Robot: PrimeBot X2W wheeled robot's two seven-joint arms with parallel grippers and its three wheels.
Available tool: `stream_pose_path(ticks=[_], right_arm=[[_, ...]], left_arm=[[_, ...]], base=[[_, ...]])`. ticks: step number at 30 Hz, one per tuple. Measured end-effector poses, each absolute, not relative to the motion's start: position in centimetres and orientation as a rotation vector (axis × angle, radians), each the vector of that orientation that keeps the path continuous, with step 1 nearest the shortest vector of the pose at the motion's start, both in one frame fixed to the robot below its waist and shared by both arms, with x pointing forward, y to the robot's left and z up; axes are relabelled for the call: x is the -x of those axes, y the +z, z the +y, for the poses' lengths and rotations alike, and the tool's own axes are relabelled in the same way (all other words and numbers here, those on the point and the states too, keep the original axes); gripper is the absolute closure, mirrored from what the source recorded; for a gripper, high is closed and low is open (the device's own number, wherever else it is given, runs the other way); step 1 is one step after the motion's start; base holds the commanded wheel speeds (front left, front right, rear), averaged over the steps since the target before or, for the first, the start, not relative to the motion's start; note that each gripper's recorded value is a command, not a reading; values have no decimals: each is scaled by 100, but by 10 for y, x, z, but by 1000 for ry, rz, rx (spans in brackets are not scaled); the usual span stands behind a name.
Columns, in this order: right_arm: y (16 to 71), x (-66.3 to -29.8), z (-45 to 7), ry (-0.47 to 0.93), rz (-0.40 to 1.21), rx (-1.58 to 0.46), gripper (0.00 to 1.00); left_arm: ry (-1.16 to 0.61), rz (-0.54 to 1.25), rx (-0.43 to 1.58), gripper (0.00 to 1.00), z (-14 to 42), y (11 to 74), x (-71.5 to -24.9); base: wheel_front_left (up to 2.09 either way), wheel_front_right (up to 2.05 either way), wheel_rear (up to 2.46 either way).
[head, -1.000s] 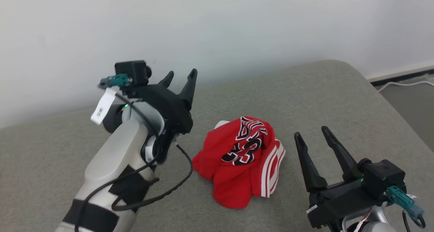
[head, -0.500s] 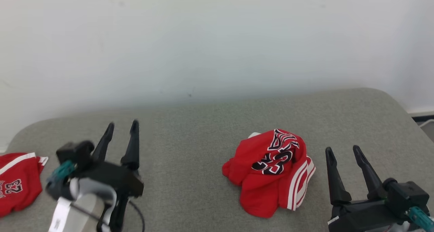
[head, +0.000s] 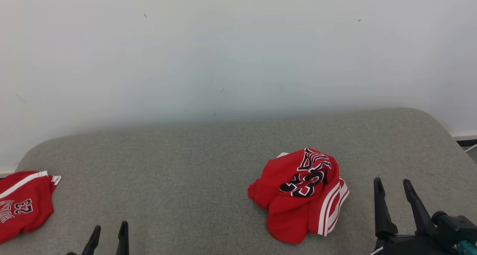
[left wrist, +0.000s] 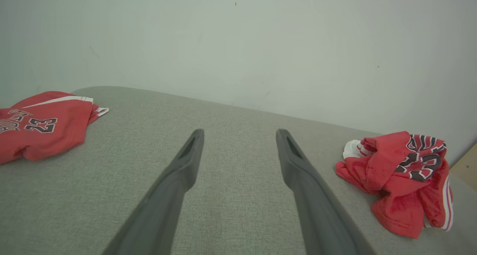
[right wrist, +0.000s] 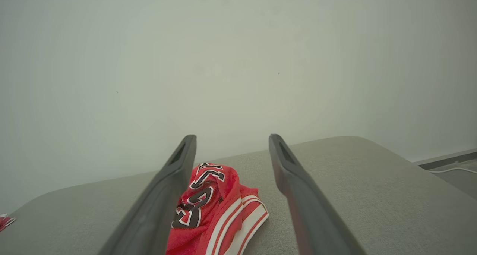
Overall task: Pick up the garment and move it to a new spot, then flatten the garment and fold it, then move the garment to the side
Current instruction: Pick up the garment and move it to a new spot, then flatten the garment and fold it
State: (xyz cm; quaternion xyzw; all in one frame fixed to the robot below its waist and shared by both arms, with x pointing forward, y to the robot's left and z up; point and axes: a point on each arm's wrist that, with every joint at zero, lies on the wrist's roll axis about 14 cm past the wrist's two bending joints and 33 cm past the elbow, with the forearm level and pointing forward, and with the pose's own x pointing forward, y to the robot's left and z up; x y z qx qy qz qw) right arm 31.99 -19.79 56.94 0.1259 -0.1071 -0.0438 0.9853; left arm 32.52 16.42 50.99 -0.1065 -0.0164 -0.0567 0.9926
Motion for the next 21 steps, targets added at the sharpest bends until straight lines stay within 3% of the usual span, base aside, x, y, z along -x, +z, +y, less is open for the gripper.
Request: stream_pose_path(ticks=[9, 21], right_arm=[[545, -318, -210, -132, -153, -246, 0], [539, -323, -207, -131, -137, -249, 0]], left_arm=[[-67, -14, 229, 0, 168, 497, -301], [-116, -23, 231, 0, 148, 512, -304]], base=[[0, 0, 0], [0, 0, 0]])
